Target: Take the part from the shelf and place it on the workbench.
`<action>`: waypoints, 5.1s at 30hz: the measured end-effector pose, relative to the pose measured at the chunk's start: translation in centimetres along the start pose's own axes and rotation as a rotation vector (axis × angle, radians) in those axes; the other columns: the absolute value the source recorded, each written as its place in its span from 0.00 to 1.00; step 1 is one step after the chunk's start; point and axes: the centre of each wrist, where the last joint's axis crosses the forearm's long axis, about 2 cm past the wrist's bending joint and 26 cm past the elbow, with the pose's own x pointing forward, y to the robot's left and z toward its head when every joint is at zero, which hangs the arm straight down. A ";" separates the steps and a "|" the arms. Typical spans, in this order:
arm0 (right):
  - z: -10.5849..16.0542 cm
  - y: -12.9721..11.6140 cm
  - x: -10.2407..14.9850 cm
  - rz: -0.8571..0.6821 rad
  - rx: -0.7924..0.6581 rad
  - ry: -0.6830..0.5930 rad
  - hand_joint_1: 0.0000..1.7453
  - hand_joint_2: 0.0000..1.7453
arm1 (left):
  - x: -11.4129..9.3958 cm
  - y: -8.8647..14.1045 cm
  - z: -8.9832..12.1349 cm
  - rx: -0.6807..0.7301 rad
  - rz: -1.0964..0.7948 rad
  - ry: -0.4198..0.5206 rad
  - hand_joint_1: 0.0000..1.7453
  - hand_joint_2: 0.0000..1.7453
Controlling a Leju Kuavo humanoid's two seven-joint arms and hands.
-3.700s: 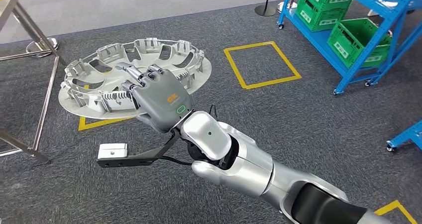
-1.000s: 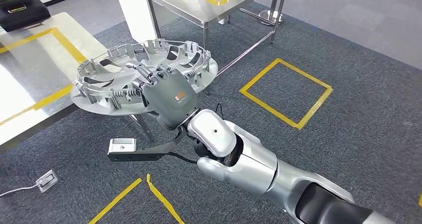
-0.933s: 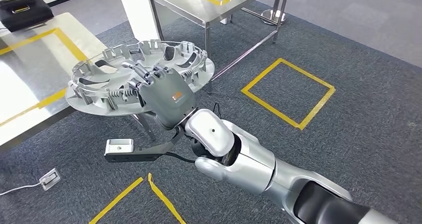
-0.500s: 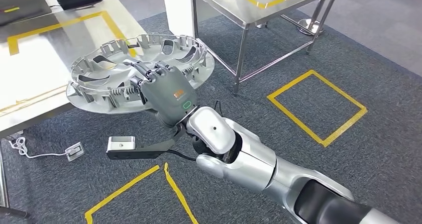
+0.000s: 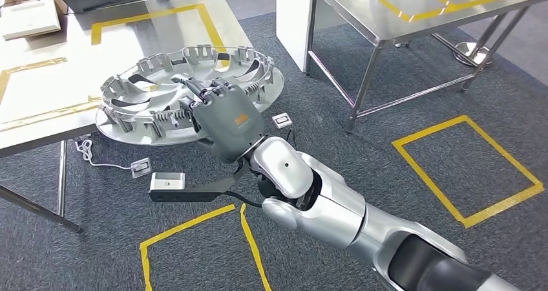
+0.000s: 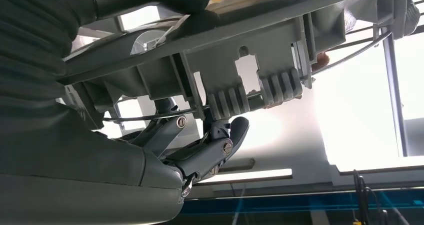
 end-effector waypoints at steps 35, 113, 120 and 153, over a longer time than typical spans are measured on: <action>-0.2 -0.3 -0.2 -0.035 -0.009 -0.002 1.00 1.00 | 0.0 0.3 -0.1 0.008 -0.001 0.022 0.00 1.00; -3.5 2.9 -10.9 -0.051 0.284 0.356 1.00 1.00 | 0.6 0.6 -0.2 -0.007 -0.035 -0.016 0.00 1.00; -4.0 3.6 -13.0 -0.077 0.434 0.445 1.00 1.00 | 0.9 0.7 -0.3 -0.015 -0.049 -0.016 0.00 1.00; -2.3 6.1 -13.7 -0.202 0.774 0.528 1.00 1.00 | 2.2 1.0 -0.5 -0.048 -0.082 -0.043 0.00 1.00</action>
